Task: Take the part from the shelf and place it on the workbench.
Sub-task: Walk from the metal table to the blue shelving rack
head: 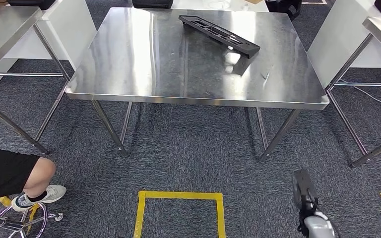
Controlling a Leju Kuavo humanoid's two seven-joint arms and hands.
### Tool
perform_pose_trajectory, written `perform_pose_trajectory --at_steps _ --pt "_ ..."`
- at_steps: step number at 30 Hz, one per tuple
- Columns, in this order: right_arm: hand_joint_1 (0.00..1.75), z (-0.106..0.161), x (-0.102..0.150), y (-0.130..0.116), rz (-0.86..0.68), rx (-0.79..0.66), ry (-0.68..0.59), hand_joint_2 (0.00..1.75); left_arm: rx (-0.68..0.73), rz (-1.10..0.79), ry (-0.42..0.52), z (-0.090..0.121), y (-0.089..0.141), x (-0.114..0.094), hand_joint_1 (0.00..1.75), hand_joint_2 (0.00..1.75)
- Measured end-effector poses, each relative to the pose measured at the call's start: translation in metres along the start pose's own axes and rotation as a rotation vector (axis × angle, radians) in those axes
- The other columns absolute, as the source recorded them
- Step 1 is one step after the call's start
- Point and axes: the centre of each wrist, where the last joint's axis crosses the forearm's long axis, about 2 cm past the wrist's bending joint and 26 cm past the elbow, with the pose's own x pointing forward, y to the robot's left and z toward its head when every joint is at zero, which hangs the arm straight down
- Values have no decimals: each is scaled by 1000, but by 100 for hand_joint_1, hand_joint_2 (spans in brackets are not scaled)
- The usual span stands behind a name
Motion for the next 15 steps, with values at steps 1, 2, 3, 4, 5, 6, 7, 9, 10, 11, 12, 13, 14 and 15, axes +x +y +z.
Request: perform_pose_trajectory --at_steps 1,2,3,4,5,6,7,9,10,11,12,13,14,15 --pt "0 6 -16 13 43 15 108 0 2 0 3 -1 2 2 0 0" --pt "0 14 -32 26 86 33 196 0 5 -1 3 -1 4 4 0 0" --pt "0 21 -46 38 130 57 266 0 10 -1 2 -2 5 5 0 0" --pt "0 29 -59 48 181 84 329 0 15 -2 0 -2 6 7 0 0" --pt "0 36 -70 57 242 113 391 0 21 -3 -5 -3 7 9 0 0" --pt "0 42 -79 64 309 142 450 0 25 -4 -11 -3 7 11 0 0" --pt "0 49 -89 71 375 170 503 0 25 -6 -19 -3 6 13 0 0" --pt "0 61 -105 82 461 217 570 0 17 -9 -39 -3 3 16 0 0" --pt "0 67 -110 88 479 235 588 0 9 -11 -49 -3 2 16 0 0" --pt "0 71 -115 92 487 248 599 0 2 -12 -57 -3 2 16 0 0" --pt "0 74 -118 95 493 259 608 0 -5 -13 -64 -3 1 16 0 0" --pt "0 77 -121 97 499 267 616 0 -9 -12 -70 -3 1 16 0 0" --pt "0 78 -122 98 505 273 621 0 -14 -11 -74 -3 1 17 0 0" --pt "0 80 -124 99 511 277 624 0 -22 -7 -80 -3 0 16 0 0"
